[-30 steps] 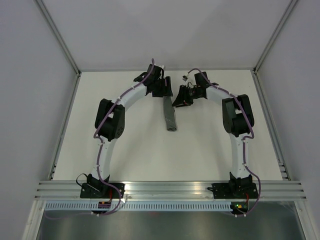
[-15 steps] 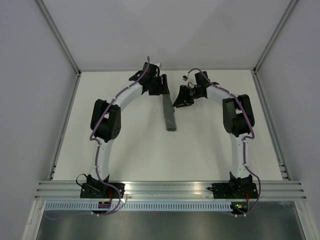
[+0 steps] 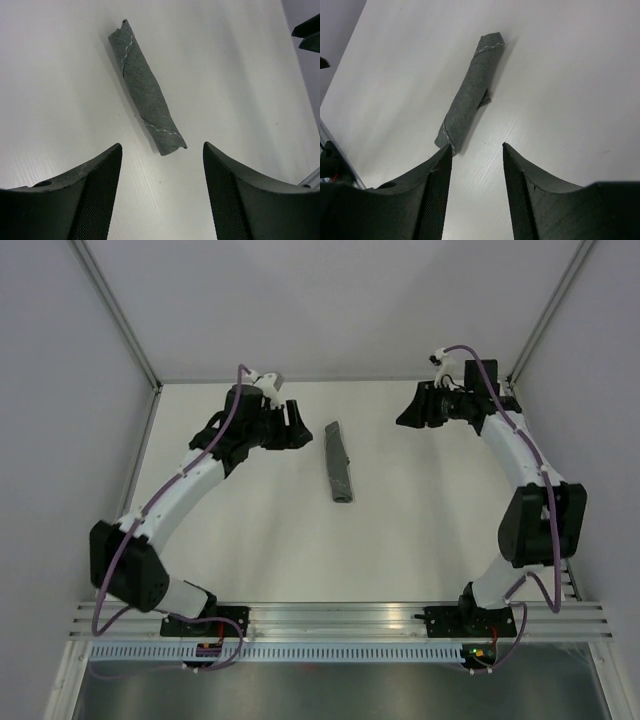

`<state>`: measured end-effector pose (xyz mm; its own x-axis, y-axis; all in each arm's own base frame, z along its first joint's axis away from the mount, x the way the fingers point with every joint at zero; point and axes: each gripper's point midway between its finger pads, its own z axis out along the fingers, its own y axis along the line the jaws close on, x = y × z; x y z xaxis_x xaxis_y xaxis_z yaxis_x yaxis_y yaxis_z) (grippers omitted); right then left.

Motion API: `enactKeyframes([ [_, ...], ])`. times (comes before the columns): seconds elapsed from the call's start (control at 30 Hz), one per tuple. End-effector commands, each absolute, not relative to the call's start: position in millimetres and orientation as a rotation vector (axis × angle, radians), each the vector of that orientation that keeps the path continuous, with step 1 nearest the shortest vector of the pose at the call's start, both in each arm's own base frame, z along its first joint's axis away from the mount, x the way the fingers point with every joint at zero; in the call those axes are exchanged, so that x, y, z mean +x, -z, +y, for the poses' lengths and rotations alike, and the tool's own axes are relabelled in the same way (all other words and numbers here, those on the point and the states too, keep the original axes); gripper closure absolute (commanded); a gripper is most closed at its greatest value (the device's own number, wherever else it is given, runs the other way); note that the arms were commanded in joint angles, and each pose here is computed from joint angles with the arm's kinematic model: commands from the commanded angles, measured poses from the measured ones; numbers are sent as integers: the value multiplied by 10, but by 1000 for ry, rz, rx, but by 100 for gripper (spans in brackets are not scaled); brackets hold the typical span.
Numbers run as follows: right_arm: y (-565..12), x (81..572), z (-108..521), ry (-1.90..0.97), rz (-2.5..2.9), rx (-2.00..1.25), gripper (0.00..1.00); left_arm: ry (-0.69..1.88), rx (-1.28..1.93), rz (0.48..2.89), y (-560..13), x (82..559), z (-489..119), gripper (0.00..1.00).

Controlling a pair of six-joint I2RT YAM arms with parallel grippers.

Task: Fold the napkin, place the utensils inside, and roll it up
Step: Reset both arms

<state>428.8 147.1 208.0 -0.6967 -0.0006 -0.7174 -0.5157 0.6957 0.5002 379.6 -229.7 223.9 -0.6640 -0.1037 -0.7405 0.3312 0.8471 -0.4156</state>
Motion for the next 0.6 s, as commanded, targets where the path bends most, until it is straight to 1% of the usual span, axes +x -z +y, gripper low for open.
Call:
enactKeyframes([
  [0.0,-2389,4047,1160,-763,2103,-470,48,651,222,2107,-2438,3431,-2071,28],
  [0.03,-2391,3981,1101,-750,2101,-466,47,654,222,2056,-2618,3304,-1996,28],
  [0.07,-2533,3920,997,-710,2069,-460,46,651,222,2052,-2631,3229,-1956,28],
  [0.1,-2551,3878,899,-673,2068,-457,46,640,223,2070,-2568,3139,-1904,28],
  [0.13,-2540,3823,855,-653,2071,-450,46,637,220,2028,-2698,3044,-1842,28],
  [0.17,-2653,3751,820,-617,2042,-452,45,630,217,2023,-2712,2994,-1804,27],
  [0.23,-2645,3680,741,-568,2037,-443,41,618,210,2016,-2728,2906,-1740,25],
  [0.27,-2720,3613,737,-551,2015,-446,38,620,211,2000,-2787,2862,-1719,25],
  [0.57,-2692,3448,684,-503,2023,-417,36,653,235,1972,-2908,2721,-1712,25],
])
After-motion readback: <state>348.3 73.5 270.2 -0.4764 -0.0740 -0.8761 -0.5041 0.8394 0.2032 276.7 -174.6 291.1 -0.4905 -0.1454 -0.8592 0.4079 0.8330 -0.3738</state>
